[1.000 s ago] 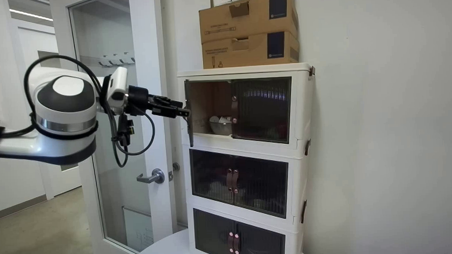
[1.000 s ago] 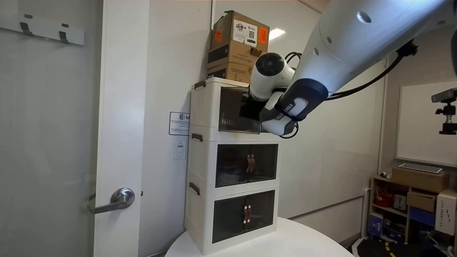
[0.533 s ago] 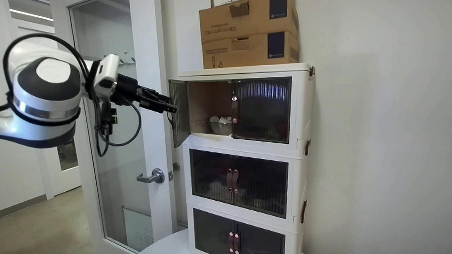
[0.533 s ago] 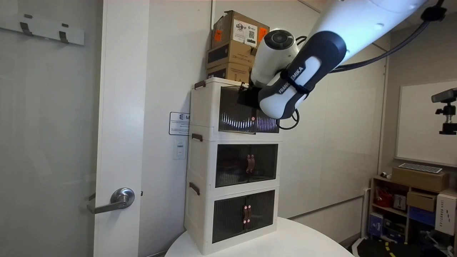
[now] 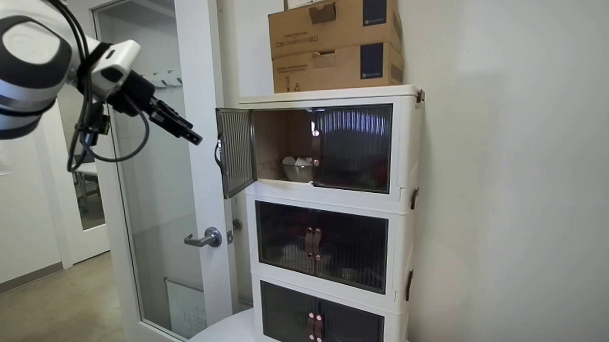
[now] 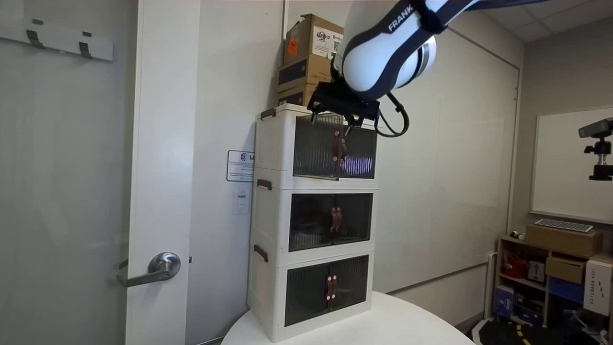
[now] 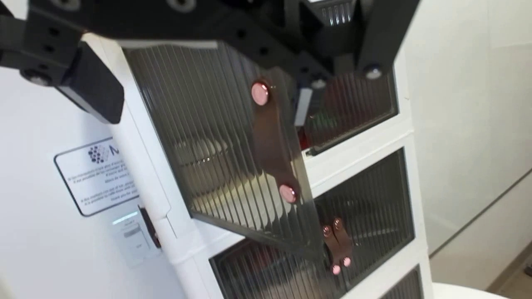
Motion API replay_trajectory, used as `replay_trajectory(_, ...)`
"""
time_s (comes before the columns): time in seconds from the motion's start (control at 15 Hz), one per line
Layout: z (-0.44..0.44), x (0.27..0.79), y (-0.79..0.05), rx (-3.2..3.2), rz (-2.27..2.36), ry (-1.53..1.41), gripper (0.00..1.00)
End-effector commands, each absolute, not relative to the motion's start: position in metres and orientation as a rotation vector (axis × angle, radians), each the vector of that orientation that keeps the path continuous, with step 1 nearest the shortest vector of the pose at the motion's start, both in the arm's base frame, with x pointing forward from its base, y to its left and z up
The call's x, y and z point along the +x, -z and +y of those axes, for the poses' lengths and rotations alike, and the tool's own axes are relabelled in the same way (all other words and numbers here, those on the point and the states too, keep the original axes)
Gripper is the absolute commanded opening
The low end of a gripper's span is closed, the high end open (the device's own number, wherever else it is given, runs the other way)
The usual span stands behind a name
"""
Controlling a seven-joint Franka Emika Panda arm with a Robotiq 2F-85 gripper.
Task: Open the top drawer
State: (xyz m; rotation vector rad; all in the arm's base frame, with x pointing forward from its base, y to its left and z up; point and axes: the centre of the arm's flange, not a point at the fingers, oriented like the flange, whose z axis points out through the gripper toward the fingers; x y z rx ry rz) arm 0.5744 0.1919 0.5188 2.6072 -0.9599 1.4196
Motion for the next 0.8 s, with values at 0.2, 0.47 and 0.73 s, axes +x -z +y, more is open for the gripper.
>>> replay_trajectory(0.2,0.198,0.553,-0.547,2.746,-0.826,-0.894,1.00)
replay_trajectory(0.47,0.191,0.526,-0.543,2.859,-0.651,-0.686,1.00)
replay_trajectory(0.73,0.198,0.537,-0.536,2.822,-0.684,-0.740,1.00)
